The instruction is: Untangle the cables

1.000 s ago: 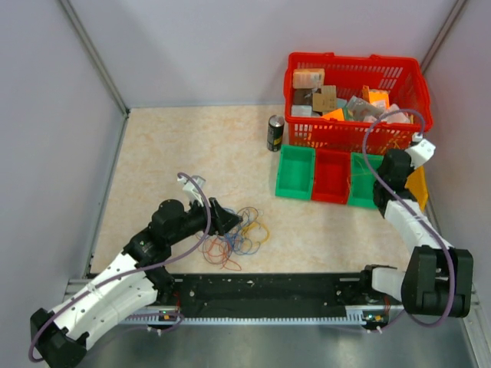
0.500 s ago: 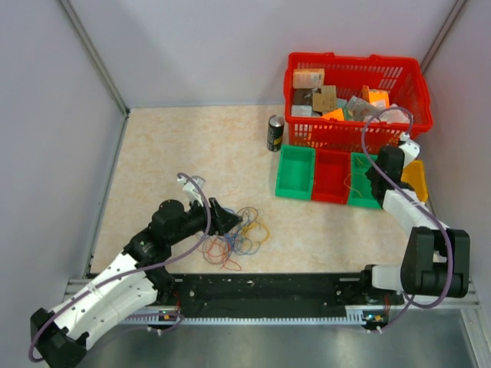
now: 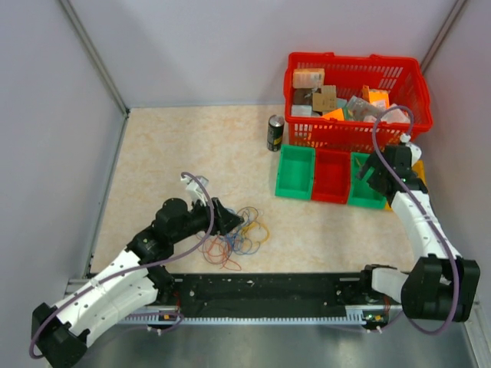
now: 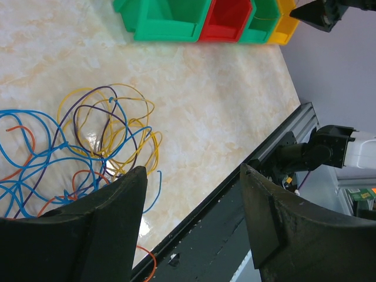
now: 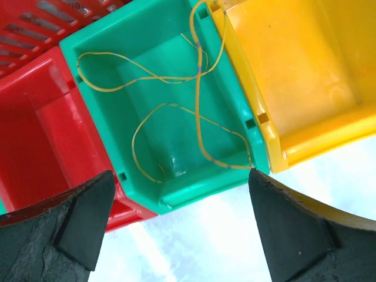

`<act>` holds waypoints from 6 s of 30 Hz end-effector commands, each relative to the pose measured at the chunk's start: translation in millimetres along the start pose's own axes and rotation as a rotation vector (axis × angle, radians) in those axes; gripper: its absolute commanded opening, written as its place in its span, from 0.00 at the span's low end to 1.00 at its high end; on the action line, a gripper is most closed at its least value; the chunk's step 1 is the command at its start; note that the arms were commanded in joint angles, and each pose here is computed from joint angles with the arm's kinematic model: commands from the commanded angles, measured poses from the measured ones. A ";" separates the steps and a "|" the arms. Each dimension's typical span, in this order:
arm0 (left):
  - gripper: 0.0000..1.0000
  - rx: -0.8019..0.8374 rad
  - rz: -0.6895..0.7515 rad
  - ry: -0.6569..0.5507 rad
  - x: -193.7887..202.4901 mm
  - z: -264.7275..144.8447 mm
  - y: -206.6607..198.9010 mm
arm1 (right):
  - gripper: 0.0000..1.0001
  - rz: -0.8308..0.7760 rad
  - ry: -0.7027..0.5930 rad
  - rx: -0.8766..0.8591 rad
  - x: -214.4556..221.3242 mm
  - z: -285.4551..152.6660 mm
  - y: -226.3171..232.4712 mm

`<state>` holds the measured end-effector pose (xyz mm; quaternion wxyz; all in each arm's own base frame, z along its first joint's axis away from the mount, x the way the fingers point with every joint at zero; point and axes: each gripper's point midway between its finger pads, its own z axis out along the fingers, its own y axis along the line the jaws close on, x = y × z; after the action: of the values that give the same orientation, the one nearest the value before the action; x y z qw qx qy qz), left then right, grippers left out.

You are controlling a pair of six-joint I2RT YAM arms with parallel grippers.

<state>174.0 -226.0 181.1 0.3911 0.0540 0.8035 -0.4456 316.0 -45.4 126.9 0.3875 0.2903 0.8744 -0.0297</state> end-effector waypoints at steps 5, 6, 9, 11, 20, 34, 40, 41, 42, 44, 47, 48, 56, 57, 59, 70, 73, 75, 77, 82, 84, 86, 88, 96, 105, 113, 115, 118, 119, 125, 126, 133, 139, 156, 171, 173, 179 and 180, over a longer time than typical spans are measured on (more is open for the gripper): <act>0.69 0.045 0.004 -0.014 -5.0 4.7 -8.5 | 0.94 -0.079 -0.008 -0.172 0.5 -31.8 20.6; 0.69 0.048 0.003 -0.013 -5.0 4.6 -9.2 | 0.94 -0.064 -0.003 -0.148 1.9 -28.8 17.3; 0.69 0.044 0.006 -0.007 -3.5 5.2 -8.0 | 0.91 0.006 -0.039 -0.072 -7.1 -21.1 4.3; 0.69 0.049 0.002 -0.005 -2.6 4.5 -8.6 | 0.88 0.053 -0.105 -0.020 -25.2 -16.8 -4.9; 0.68 0.039 0.024 -0.027 -4.2 -3.0 -6.6 | 0.75 0.100 -0.109 -0.081 -45.6 -9.3 -2.7; 0.70 0.063 0.035 0.011 1.8 1.1 -9.1 | 0.85 0.081 -0.175 -0.009 -77.0 -38.7 -13.7; 0.71 0.058 0.045 -0.010 0.8 -3.7 -7.4 | 0.72 0.025 -0.156 0.170 -58.6 -4.7 -47.3; 0.71 0.055 0.047 -0.014 0.9 -3.9 -6.3 | 0.64 0.015 -0.157 0.210 -57.9 0.0 -53.9; 0.71 0.057 0.051 -0.016 0.8 -4.4 -6.4 | 0.57 0.010 -0.152 0.224 -57.5 5.9 -55.3; 0.70 0.054 0.052 -0.015 0.8 -4.1 -5.9 | 0.43 0.002 -0.141 0.168 -56.5 16.3 -44.1; 0.70 0.050 0.048 -0.017 0.0 -4.3 -5.7 | 0.02 -0.003 -0.139 0.032 -51.9 28.8 -17.1; 0.70 0.047 0.047 -0.019 -0.6 -4.3 -5.6 | 0.00 0.000 -0.145 -0.034 -49.8 31.6 -4.5; 0.70 0.035 0.027 -0.023 -0.7 -3.3 -3.5 | 0.00 0.222 -0.320 -0.513 -55.9 41.6 73.0; 0.70 0.033 0.023 -0.020 0.0 -3.0 -2.9 | 0.00 0.245 -0.299 -0.505 -52.3 52.5 73.7; 0.70 0.031 0.017 -0.020 0.8 -3.2 -2.3 | 0.00 0.281 -0.247 -0.488 -46.7 67.8 75.6; 0.73 -0.035 0.014 0.025 4.2 3.6 8.2 | 0.46 0.130 -0.007 -0.138 -19.0 59.8 35.3; 0.75 -0.055 0.035 0.033 0.9 6.8 9.8 | 0.60 0.105 -0.013 -0.120 -15.5 36.4 24.2; 0.76 -0.073 0.040 0.048 0.9 9.3 11.8 | 0.62 0.085 -0.012 -0.120 -10.4 24.5 18.8; 0.76 -0.092 0.039 0.057 0.1 12.3 14.5 | 0.63 0.059 -0.021 -0.110 -6.6 16.6 12.2; 0.73 -0.111 0.019 0.086 1.8 18.5 16.2 | 0.67 0.031 -0.051 -0.058 -11.8 11.1 -0.9; 0.72 -0.090 0.009 0.099 3.2 19.8 11.9 | 0.67 0.043 -0.037 -0.075 -12.1 12.9 3.8; 0.71 -0.079 -0.010 0.112 5.9 19.6 9.4 | 0.66 0.045 -0.028 -0.045 -11.3 17.6 0.1; 0.70 -0.065 -0.021 0.114 7.6 18.6 7.2 | 0.60 0.044 -0.026 0.001 -9.7 20.2 -8.5; 0.70 -0.068 -0.005 0.095 12.5 15.7 14.5 | 0.00 -0.005 -0.069 -0.029 -14.3 18.8 2.3; 0.69 -0.051 -0.024 0.085 12.6 9.2 10.0 | 0.00 0.234 -0.300 -0.339 -38.8 73.9 68.1; 0.73 -0.083 0.008 0.019 5.2 -2.5 16.2 | 0.07 0.176 -0.142 -0.156 -27.4 83.4 49.3; 0.76 -0.105 0.026 0.021 2.7 -1.1 19.1 | 0.37 0.124 -0.108 -0.132 -19.4 75.8 41.7; 0.82 -0.155 0.059 0.058 -0.6 2.6 23.6 | 0.59 0.090 -0.129 -0.141 -15.5 55.5 33.9; 0.82 -0.183 0.070 0.078 -1.3 4.2 27.0 | 0.62 0.080 -0.122 -0.135 -13.8 47.4 30.3; 0.81 -0.225 0.100 0.106 -12.3 10.3 25.7 | 0.65 0.023 -0.137 -0.102 -23.0 4.6 16.6; 0.81 -0.215 0.098 0.105 -12.1 11.1 24.1 | 0.66 0.009 -0.162 -0.098 -27.7 -4.2 16.3; 0.75 -0.146 0.029 0.137 3.6 23.8 20.1 | 0.71 -0.068 -0.171 -0.198 -32.0 -35.3 38.3; 0.72 -0.104 -0.008 0.196 15.3 31.1 14.8 | 0.69 -0.179 -0.117 -0.391 -5.2 -51.8 86.0; 0.68 -0.173 -0.145 0.121 34.3 25.7 43.0 | 0.53 -0.605 0.245 -1.276 200.2 -160.4 310.8; 0.59 -0.219 -0.261 0.207 81.5 39.5 75.7 | 0.44 -0.639 0.353 -1.265 260.2 -145.4 284.9; 0.59 -0.236 -0.265 0.205 83.4 38.2 79.4 | 0.32 -0.645 0.339 -1.222 256.9 -139.8 282.5; 0.56 -0.386 -0.319 0.171 89.5 30.4 107.7 | 0.00 -0.597 0.230 -1.241 190.6 -195.6 289.4; 0.56 -0.429 -0.327 0.173 92.1 27.0 115.0 | 0.00 -0.589 0.211 -1.253 178.1 -208.7 288.1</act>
<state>168.1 -218.8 45.1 0.2307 -0.0740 0.9025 -0.3561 231.4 334.3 92.4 0.2828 -0.2343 0.8533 0.3700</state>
